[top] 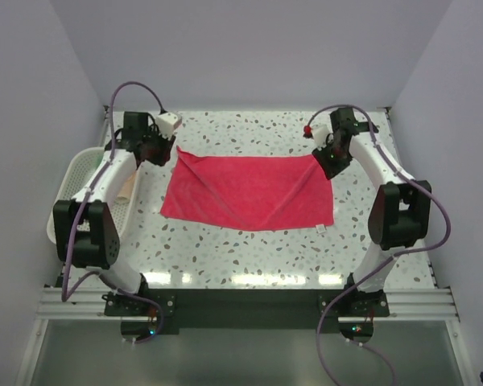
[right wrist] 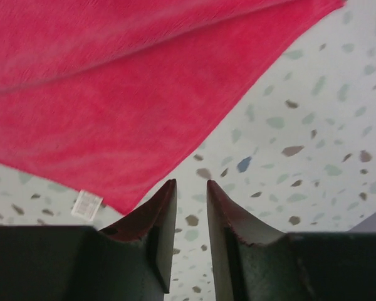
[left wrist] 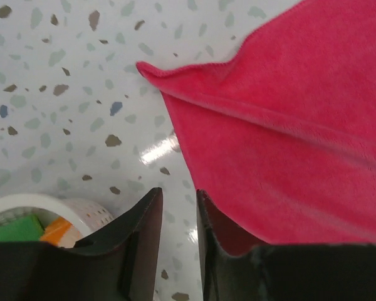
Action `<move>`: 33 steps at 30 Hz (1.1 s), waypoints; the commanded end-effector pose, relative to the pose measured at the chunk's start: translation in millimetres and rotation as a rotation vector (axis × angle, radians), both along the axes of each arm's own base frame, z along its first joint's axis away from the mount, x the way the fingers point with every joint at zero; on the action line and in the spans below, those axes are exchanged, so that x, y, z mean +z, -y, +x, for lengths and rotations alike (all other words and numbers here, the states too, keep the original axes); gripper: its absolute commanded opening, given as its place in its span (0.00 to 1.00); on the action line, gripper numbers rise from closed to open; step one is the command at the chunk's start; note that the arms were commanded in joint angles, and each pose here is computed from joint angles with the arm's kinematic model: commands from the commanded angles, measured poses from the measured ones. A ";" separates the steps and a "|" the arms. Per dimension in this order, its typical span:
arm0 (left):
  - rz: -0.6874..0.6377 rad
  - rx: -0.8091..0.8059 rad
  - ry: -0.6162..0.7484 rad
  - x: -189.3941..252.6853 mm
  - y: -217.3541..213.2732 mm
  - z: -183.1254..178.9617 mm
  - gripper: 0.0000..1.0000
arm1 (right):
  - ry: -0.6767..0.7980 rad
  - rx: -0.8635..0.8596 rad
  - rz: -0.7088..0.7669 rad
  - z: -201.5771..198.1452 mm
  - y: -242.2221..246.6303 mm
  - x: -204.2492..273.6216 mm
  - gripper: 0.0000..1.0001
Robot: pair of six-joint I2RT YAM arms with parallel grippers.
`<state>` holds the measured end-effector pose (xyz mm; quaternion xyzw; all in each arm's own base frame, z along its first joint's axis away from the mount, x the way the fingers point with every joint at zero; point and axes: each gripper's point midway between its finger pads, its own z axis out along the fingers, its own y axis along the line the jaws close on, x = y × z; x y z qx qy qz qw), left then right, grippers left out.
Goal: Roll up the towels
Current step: Flatten the towel
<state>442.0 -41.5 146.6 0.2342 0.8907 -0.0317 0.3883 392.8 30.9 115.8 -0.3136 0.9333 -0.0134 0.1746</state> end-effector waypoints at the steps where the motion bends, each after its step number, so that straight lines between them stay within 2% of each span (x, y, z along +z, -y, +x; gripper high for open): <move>1: 0.045 -0.147 -0.176 -43.6 2.1 -61.4 0.31 | -0.165 0.048 0.061 -54.9 -7.6 -22.0 0.26; 7: 0.074 -0.181 -0.263 -83.1 6.1 -98.5 0.20 | -0.231 0.017 0.072 -76.3 -9.1 -63.8 0.17; 17: 0.176 -0.161 -0.354 -132.4 -4.6 -126.7 0.14 | -0.347 0.016 -0.053 -113.1 15.9 -118.6 0.14; 21: 0.233 -0.146 -0.434 -152.2 -18.5 -159.0 0.11 | -0.375 0.041 -0.093 -123.0 24.3 -125.2 0.13; 26: 0.271 -0.167 -0.507 -155.1 -28.4 -197.9 0.09 | -0.402 0.063 -0.148 -142.0 38.1 -120.0 0.13; 33: 0.227 -0.188 -0.541 -138.4 -21.8 -220.0 0.09 | -0.448 0.111 -0.174 -171.4 45.6 -104.8 0.12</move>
